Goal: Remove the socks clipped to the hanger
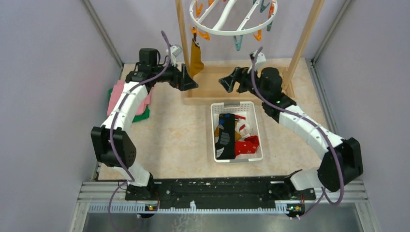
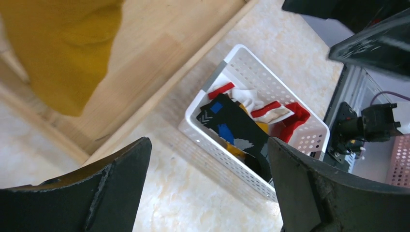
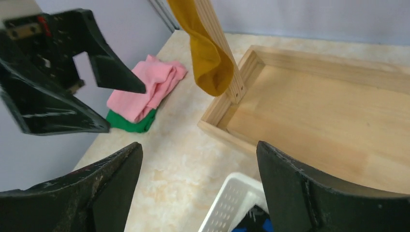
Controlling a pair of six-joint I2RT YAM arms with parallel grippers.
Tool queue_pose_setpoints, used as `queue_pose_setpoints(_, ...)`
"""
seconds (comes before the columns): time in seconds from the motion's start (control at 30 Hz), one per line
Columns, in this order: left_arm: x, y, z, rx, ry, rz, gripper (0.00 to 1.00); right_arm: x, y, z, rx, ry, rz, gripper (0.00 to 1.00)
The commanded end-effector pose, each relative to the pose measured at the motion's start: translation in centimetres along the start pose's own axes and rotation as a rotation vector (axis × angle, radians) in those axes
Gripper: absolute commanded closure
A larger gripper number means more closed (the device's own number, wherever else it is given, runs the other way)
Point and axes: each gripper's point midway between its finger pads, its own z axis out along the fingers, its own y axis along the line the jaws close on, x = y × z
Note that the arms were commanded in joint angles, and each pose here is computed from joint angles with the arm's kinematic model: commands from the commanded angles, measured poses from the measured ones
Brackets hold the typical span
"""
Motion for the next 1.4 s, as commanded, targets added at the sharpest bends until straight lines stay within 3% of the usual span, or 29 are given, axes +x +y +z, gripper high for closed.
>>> queue_pose_setpoints(0.0, -3.0, -0.8, -5.1, -0.076, -0.095, 0.045, 0.04, -2.7, 2.0, 3.9, -0.098, -0.226, -0.162, 0.13)
queue_pose_setpoints(0.2, -2.8, -0.1, -8.4, -0.130, -0.110, 0.010, 0.04, -3.1, 4.7, 11.5, -0.211, -0.317, -0.226, 0.06)
queue_pose_setpoints(0.4, -2.0, 0.5, -10.6, -0.154, -0.110, -0.027, 0.05, -3.9, 4.1, 16.5, -0.155, -0.413, -0.277, 0.18)
queue_pose_setpoints(0.47, -1.5, 0.4, -10.9, -0.152, -0.105, -0.036, 0.05, -4.0, 3.3, 18.2, -0.109, -0.404, -0.282, 0.31)
queue_pose_setpoints(0.63, -0.6, 0.0, -11.4, -0.137, -0.086, -0.028, 0.07, -4.5, 4.5, 18.2, -0.139, -0.411, -0.300, 0.85)
queue_pose_setpoints(0.7, -0.4, -0.2, -11.4, -0.124, -0.087, -0.026, 0.08, -4.8, 4.7, 17.3, -0.128, -0.413, -0.310, 0.98)
queue_pose_setpoints(1.03, -1.0, -0.9, -10.0, -0.017, -0.173, -0.013, 0.11, -6.2, 6.0, 9.1, -0.146, -0.404, -0.219, 1.00)
queue_pose_setpoints(1.37, -4.2, -6.1, -3.7, 0.221, -0.185, 0.073, 0.11, -7.2, 7.6, 2.0, -0.321, -0.287, -0.021, 1.00)
